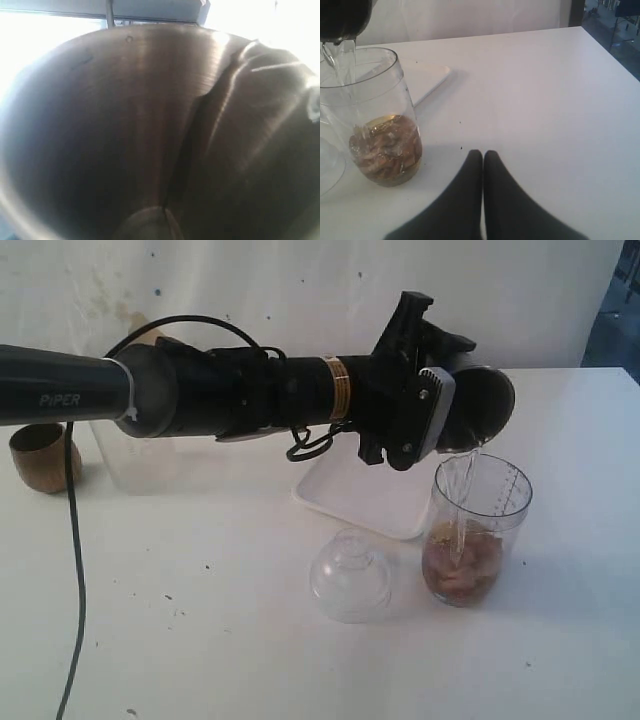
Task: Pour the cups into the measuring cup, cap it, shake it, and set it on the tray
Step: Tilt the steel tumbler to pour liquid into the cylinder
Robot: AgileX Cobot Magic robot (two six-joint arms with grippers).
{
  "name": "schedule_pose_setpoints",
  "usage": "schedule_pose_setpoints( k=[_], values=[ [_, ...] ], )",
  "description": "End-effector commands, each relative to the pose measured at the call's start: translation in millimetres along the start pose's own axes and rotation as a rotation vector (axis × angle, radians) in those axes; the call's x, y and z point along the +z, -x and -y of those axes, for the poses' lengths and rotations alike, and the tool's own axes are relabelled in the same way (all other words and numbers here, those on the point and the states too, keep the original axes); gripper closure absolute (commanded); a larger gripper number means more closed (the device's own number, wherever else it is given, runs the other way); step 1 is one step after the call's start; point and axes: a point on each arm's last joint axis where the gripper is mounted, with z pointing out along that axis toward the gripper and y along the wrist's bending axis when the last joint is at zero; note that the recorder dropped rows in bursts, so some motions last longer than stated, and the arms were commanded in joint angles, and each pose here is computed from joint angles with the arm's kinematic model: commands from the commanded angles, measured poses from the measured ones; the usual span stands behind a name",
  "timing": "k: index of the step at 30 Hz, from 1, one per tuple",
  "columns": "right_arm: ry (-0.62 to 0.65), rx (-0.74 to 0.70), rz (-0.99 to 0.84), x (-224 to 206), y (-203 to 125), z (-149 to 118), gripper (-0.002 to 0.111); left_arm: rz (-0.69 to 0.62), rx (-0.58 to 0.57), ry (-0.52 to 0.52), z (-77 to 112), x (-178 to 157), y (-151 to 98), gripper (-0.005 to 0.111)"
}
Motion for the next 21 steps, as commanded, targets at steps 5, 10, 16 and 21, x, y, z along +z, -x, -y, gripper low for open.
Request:
schedule_pose_setpoints(
  k=[5, 10, 16, 21],
  values=[
    [0.006, 0.000, 0.006, -0.3, 0.0, -0.3, 0.108, 0.010, -0.017, 0.050, -13.1, -2.6, 2.1, 0.107],
    [0.006, 0.000, 0.006, -0.3, 0.0, -0.3, 0.108, 0.013, -0.144, 0.049, -13.1, -2.6, 2.1, 0.107],
    [0.006, 0.000, 0.006, -0.3, 0.0, -0.3, 0.108, 0.017, -0.322, 0.048, -13.1, -2.6, 2.1, 0.107],
    [0.006, 0.000, 0.006, -0.3, 0.0, -0.3, 0.108, 0.024, -0.602, 0.046, -13.1, -2.6, 2.1, 0.107]
  ],
)
